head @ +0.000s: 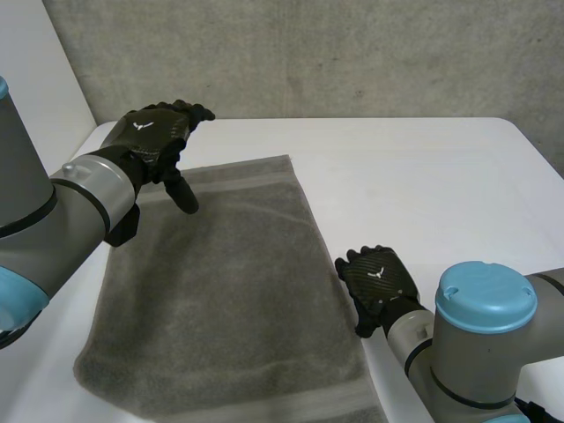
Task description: Fold the laundry
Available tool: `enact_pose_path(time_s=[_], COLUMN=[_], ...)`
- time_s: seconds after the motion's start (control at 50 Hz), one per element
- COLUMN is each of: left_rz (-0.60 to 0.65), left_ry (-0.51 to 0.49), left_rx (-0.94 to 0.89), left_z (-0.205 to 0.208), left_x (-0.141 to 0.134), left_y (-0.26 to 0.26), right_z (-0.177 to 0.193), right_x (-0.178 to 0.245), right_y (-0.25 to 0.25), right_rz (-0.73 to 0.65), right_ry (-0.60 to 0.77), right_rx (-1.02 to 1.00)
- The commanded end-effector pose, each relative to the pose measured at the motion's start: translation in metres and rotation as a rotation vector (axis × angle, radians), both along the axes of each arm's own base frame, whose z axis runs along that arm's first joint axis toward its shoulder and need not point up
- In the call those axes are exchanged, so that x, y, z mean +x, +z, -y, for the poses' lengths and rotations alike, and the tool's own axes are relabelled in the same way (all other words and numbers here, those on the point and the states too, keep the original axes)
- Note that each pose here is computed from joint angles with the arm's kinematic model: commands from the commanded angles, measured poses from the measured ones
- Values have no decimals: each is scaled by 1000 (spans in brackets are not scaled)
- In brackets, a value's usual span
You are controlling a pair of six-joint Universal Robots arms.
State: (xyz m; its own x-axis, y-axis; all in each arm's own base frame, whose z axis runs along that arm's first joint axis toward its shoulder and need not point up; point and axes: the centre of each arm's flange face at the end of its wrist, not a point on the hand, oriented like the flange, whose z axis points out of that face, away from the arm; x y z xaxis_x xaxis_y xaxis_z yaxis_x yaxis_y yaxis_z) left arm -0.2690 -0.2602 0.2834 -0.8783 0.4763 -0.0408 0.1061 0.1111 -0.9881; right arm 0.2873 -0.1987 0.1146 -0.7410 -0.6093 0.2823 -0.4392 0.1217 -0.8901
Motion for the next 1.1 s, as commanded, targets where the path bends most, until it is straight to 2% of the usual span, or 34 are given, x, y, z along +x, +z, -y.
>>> enact_pose_path(time_s=[0.02, 0.46, 0.62, 0.72, 0.84, 1.1], left_rz=[0, -1, -3, -4, -4, -3], left_ry=[-1, -1, 1, 4, 5, 3], left_rx=[0, -3, -7, -10, -12, -14], left_z=[0, 0, 0, 1, 2, 2], left_x=[0, 0, 0, 1, 1, 0], left_y=[0, 1, 2, 3, 3, 1], right_z=[-2, -14, -7, -13, -12, -5], right_x=[4, 37, 43, 42, 28, 31], right_y=[1, 5, 29, 46, 51, 20], right_rz=[17, 58, 223, 267, 172, 133], right_ry=[21, 144, 118, 157, 181, 204], right_rx=[-6, -34, -7, 26, 94, 131])
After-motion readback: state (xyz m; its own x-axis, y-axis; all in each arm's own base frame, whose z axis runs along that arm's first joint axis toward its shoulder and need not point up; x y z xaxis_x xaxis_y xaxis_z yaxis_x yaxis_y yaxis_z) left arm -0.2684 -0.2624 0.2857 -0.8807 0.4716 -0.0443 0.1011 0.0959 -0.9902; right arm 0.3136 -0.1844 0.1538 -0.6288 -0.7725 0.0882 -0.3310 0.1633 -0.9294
